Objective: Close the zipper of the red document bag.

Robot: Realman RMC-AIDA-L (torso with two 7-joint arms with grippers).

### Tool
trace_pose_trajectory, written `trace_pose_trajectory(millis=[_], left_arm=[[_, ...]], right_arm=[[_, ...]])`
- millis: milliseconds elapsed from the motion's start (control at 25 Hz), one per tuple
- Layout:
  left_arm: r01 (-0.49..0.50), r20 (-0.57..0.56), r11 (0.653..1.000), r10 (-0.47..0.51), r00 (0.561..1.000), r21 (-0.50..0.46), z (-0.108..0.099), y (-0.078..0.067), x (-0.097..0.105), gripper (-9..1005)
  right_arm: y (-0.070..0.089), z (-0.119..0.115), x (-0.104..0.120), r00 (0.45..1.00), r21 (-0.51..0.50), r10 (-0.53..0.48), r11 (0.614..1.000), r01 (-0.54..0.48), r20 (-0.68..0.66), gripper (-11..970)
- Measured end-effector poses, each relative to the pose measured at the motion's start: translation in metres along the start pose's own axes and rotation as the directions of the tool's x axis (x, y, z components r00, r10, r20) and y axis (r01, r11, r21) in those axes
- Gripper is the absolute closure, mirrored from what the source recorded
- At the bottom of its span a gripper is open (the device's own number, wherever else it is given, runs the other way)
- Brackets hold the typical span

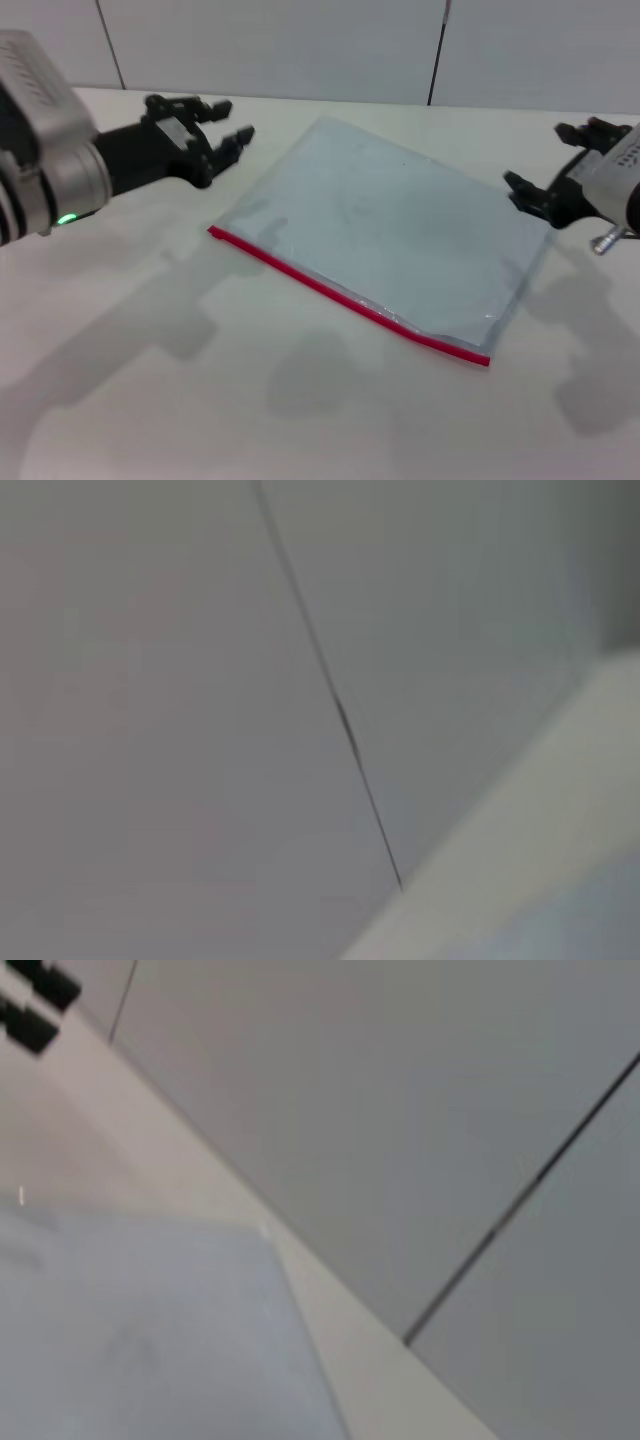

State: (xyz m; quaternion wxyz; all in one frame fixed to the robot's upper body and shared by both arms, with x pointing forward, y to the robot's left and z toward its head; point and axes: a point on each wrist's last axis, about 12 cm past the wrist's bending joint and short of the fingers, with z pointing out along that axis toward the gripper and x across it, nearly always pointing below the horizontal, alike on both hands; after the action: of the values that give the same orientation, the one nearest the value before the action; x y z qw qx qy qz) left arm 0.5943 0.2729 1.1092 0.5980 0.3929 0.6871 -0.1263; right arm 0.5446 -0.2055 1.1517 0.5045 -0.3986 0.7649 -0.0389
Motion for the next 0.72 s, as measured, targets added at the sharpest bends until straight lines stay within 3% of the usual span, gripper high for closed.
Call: trace_pose_trajectory(millis=[120, 320, 440, 720], left_arm=[[0.110, 0.082, 0.993, -0.107, 0.991, -0.039, -0.011, 0.002, -0.004, 606], [0.196, 0.194, 0.978, -0.180, 0.964, -0.069, -0.024, -0.003, -0.005, 606], [0.200, 0.253, 0.977, -0.174, 0.952, -0.081, -0.026, -0.012, -0.006, 607], [0.217, 0.328, 0.948, -0.133, 0.935, -0.233, -0.030, -0.025, 0.012, 611]], right_arm=[[0.005, 0.008, 0.005, 0.994, 0.033, 0.072, 0.997, -0.075, 0.085, 280], [0.007, 0.020, 0.023, 0.964, 0.114, 0.191, 0.970, -0.215, 0.186, 230], [0.004, 0.024, 0.037, 0.930, 0.177, 0.271, 0.931, -0.318, 0.248, 234], [0.004, 0.038, 0.068, 0.838, 0.259, 0.417, 0.817, -0.515, 0.351, 235]])
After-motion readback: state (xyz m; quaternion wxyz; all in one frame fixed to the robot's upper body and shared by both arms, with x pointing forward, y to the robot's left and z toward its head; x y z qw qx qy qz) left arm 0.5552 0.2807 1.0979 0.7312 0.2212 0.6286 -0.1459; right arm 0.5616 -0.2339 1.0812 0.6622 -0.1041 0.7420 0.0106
